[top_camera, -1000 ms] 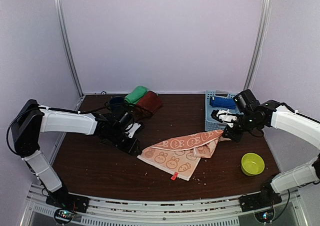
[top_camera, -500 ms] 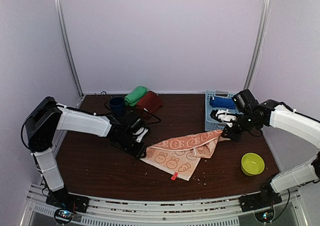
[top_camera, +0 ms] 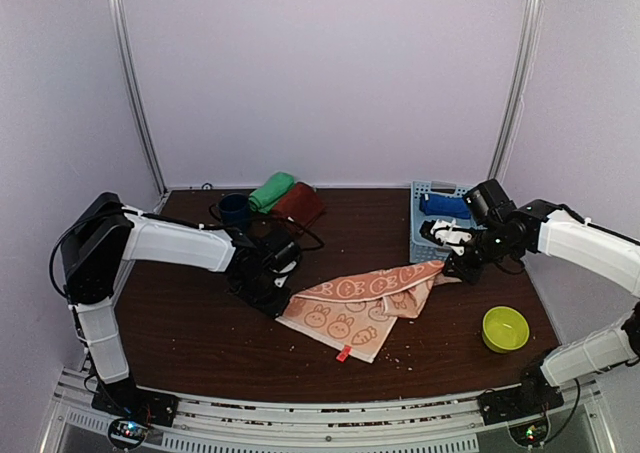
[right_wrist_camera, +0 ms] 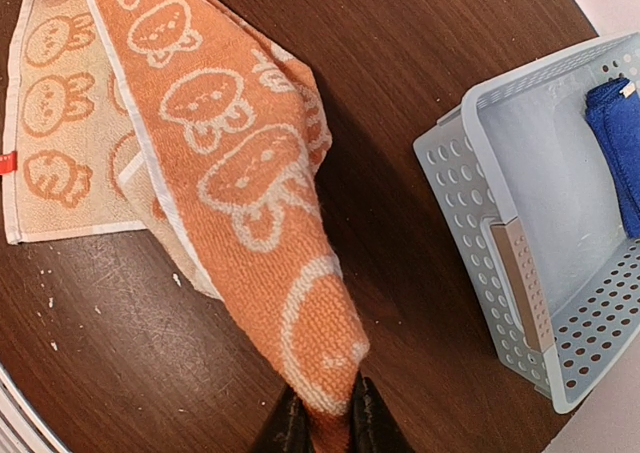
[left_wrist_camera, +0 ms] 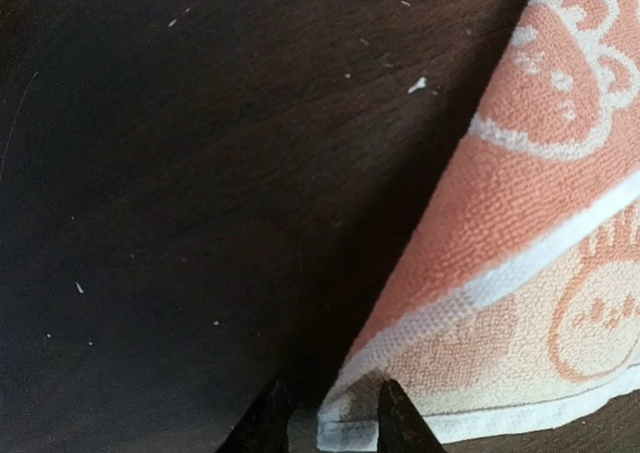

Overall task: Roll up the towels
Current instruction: Adjust the towel at the center of the board.

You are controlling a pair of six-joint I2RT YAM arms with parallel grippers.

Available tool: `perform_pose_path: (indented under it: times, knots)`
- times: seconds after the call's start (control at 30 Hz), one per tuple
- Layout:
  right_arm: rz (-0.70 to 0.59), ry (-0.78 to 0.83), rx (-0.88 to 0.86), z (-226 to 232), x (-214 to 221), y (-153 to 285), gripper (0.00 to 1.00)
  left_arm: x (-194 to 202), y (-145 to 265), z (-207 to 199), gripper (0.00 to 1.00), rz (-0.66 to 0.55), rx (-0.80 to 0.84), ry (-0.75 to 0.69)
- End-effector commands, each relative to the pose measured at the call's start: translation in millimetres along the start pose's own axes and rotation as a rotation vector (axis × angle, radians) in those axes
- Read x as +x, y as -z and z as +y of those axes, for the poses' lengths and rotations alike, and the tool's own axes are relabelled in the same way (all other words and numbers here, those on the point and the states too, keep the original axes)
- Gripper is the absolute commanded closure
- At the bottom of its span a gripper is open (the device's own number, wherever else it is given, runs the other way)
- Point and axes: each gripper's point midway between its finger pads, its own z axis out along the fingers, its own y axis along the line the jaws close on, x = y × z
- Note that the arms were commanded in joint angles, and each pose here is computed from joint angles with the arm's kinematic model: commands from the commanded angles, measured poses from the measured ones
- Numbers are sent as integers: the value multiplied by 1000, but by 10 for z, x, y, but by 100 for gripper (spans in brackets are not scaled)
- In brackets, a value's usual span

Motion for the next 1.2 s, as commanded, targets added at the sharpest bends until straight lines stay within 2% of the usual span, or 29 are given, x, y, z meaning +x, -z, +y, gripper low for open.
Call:
perform_pose_path:
  times: [0.0,0.17,0.3,0.37,0.4,0.47,0.57,0.7,0.8,0.87,0.93,1.0,1.17]
  knots:
    - [-39,-8,23,-78,-143,52,83,303,-78,4,68,114,-38,-15]
    - [-53,-10,16,-72,-181,62,83,313,-147,-210,69,126,-19,-47]
    - [-63,-15,4,-62,-219,74,83,491,-310,-151,86,184,-75,-78]
    - [-79,-22,5,-80,-283,101,83,446,-257,-85,97,150,-99,-81]
    - [-97,-34,9,-105,-350,120,84,386,-203,-27,100,125,-111,-72]
    - [-136,-70,28,-200,-541,173,85,207,-34,126,100,68,-147,-54]
    - [-176,-115,71,-390,-817,246,87,-260,499,480,100,-72,-255,-13]
    - [-287,-131,141,-657,-1225,585,90,-870,1688,923,100,-346,-385,56]
    - [-379,-110,163,-729,-1474,974,93,-1091,2533,1007,100,-516,-395,45]
    - [-426,-96,147,-691,-1549,1152,94,-1109,2850,978,100,-567,-354,34]
    - [-458,-77,81,-534,-1537,1200,94,-1030,2896,915,100,-557,-297,27]
    - [-448,-62,-5,-346,-1438,1066,91,-882,2731,840,100,-505,-240,25]
    - [-325,7,-162,103,-1183,607,84,-430,2221,720,100,-403,-139,35]
